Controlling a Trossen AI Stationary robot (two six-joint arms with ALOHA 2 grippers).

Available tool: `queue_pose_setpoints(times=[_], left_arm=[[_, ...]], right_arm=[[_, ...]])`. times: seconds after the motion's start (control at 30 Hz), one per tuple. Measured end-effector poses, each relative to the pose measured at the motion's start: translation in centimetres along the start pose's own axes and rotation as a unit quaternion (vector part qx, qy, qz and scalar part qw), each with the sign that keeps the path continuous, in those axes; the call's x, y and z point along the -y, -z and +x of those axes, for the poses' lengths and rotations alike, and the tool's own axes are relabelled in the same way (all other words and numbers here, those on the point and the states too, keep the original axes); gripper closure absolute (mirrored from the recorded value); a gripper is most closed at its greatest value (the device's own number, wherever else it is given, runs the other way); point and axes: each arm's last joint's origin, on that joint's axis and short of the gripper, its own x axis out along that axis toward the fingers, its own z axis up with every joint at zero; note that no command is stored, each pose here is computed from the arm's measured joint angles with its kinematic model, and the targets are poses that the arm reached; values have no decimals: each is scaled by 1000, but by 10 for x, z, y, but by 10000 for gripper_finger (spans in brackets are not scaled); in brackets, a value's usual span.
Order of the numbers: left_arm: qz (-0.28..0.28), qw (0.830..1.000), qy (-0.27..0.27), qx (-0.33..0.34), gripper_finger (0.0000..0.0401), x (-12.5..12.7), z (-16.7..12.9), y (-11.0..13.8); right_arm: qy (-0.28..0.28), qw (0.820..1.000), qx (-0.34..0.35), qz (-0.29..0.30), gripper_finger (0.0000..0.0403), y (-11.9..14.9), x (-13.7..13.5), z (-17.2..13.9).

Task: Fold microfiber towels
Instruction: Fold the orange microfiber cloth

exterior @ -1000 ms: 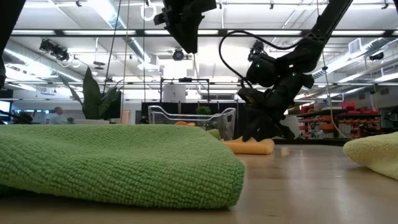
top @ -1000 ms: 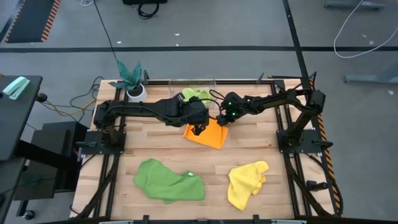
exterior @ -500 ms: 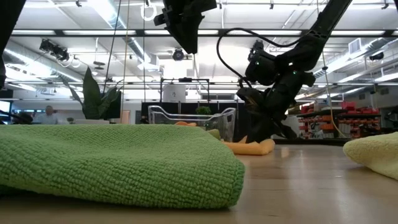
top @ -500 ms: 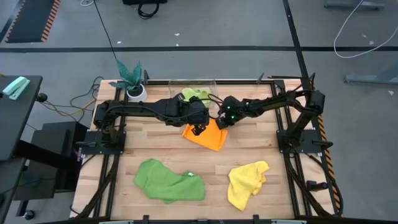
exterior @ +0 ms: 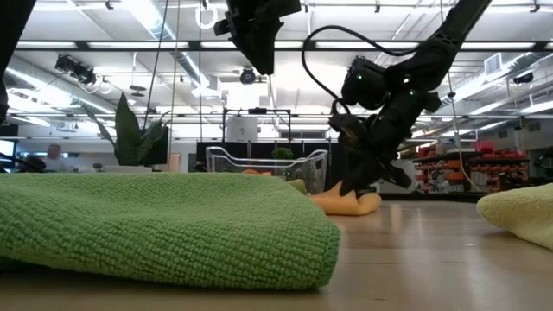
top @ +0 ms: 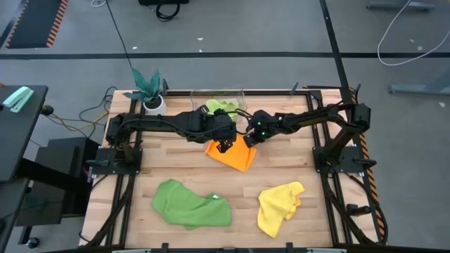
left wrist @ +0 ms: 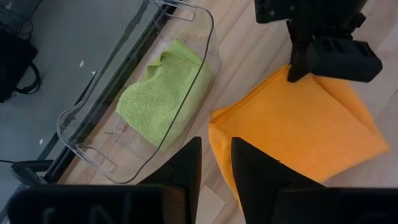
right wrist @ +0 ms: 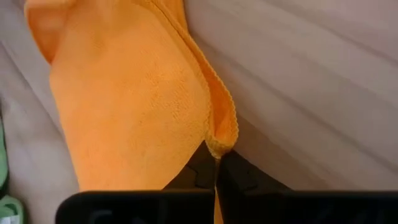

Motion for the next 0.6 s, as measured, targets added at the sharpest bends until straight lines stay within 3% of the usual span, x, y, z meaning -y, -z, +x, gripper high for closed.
queue_pose_setpoints(times=[0.43,0.6], left_arm=[[1,1000,-2,-2,315,-1,1,0],[-4,1000,-7,-4,320,-6,5,-2]], right_arm=[[-26,999,19,-8,401,5,-19,-31],[-33,999,-17,-12,402,18,-28,-36]])
